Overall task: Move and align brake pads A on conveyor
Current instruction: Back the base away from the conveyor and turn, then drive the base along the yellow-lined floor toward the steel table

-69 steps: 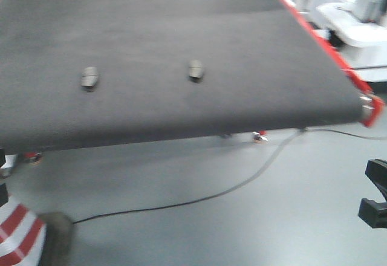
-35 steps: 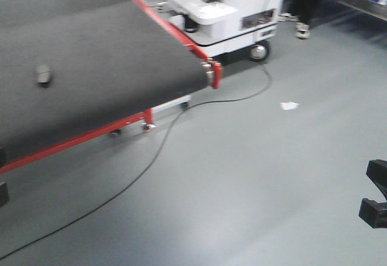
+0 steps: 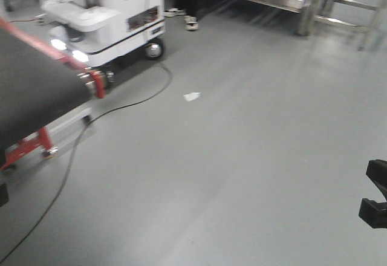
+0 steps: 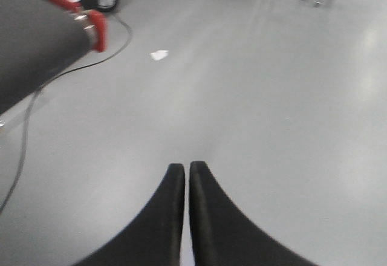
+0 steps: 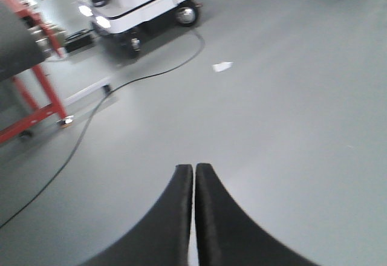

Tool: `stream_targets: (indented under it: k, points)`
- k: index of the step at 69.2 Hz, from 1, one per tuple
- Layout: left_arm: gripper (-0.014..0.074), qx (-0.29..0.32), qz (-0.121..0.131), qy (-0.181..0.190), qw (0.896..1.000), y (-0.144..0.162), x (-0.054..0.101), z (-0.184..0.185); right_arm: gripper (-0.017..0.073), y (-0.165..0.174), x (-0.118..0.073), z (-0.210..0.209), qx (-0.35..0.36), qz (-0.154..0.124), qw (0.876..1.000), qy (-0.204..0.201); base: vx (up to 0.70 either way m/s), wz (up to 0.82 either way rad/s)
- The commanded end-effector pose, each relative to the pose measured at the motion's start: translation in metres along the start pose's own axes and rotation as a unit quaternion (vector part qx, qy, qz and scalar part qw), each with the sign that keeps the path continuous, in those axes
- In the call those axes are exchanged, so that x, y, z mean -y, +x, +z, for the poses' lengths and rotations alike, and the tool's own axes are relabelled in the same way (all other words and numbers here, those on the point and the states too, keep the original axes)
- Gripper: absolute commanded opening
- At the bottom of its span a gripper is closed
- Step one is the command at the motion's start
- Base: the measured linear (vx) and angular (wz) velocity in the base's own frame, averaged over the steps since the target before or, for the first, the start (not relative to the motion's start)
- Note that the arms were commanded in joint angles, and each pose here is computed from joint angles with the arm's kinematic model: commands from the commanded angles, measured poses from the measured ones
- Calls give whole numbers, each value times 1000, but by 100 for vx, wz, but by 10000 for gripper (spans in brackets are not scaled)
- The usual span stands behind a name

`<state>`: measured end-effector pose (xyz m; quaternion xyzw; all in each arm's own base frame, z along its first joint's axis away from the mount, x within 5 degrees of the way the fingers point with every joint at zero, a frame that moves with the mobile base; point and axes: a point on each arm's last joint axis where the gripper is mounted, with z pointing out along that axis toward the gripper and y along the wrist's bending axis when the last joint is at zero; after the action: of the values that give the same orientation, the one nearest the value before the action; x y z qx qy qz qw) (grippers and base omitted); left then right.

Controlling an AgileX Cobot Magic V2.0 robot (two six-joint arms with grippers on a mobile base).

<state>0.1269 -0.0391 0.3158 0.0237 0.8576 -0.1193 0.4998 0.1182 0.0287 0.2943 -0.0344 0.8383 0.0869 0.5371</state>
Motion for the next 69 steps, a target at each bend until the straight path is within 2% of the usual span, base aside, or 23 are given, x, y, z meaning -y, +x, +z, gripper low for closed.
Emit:
stream_targets:
  k: [1,54,69]
  points:
    - [-7,42,1,17,999,-12,4,-4,-10,-15,-2,-4,47,-5,999,-10,9,-72]
    - [-7,42,1,17,999,-12,4,-4,-10,-15,-2,-4,47,-5,999,-10,13,-77]
    - [-7,42,1,17,999,-12,4,-4,-10,-15,-2,-4,47,-5,999,-10,20,-57]
